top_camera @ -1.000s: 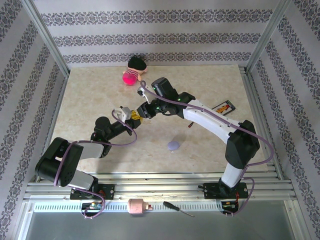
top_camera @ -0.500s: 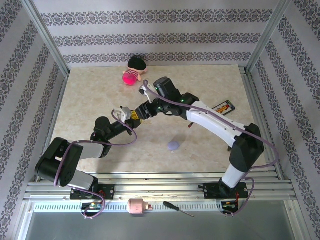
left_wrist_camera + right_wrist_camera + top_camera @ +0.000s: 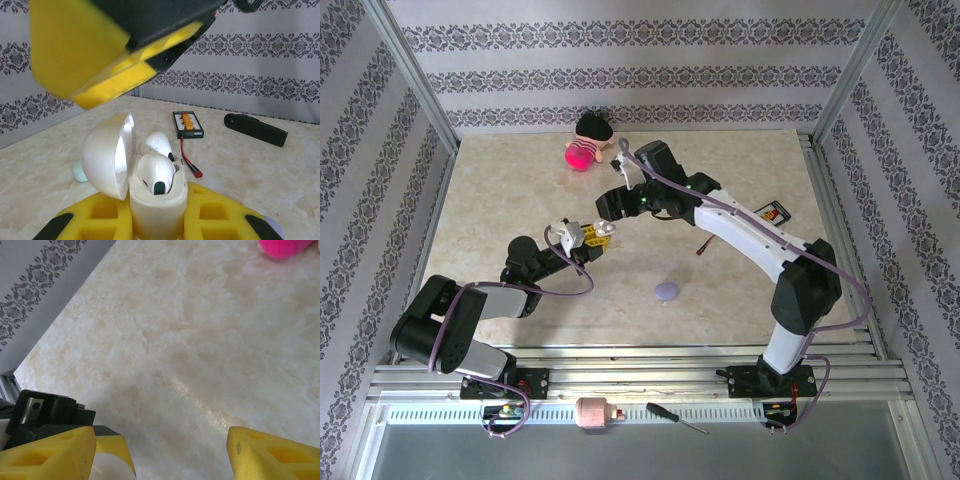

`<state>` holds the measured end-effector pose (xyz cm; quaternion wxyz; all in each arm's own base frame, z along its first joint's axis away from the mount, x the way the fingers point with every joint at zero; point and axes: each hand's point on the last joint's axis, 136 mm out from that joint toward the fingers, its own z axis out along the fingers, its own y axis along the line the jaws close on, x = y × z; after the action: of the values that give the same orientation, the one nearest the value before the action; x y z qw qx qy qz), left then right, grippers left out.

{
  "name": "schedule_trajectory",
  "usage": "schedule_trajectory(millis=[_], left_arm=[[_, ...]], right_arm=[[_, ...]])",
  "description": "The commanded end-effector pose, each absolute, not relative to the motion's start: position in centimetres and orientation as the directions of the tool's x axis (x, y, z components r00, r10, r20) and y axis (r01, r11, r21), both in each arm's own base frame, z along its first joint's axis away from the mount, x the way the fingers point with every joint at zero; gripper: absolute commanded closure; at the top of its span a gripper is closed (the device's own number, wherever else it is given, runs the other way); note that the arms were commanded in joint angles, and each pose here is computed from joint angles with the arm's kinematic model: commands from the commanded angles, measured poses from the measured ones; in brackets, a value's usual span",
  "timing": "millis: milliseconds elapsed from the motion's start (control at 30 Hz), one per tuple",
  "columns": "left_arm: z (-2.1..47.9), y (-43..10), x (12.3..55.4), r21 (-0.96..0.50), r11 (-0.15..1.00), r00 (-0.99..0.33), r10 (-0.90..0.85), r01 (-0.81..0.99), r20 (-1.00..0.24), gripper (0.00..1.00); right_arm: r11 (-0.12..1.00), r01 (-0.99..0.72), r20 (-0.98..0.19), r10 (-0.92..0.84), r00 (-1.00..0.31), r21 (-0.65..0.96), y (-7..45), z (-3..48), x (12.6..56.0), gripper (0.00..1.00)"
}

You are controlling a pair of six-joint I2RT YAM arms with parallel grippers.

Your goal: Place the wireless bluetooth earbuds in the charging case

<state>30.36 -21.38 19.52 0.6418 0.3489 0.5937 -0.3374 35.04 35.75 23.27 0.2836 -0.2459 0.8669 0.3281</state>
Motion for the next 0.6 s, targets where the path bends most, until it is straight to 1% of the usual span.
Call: schedule_trajectory(millis=[0,267,567], left_arm=[[20.6,-21.9,29.2,0.115,0.495,0.146,-0.024,0.861,-0.989,0.92],[21.0,-21.8,29.7,0.107,0.513,0.142,-0.029,0.851,-0.989,0.92],[21.1,-21.7,30.2,0.086,0.525,0.122,-0.034,0.846,-0.992,0.92]], right_arm=[[0.669,-0.588,-0.594,-0.264,-0.760,0.455,35.8,22.7,34.5,0.31],[0.645,-0.603,-0.541,-0.330,-0.774,0.469,35.6,21.5,33.1,0.33],[0.642,-0.621,-0.516,-0.381,-0.767,0.449,34.5,21.1,31.9,0.34]])
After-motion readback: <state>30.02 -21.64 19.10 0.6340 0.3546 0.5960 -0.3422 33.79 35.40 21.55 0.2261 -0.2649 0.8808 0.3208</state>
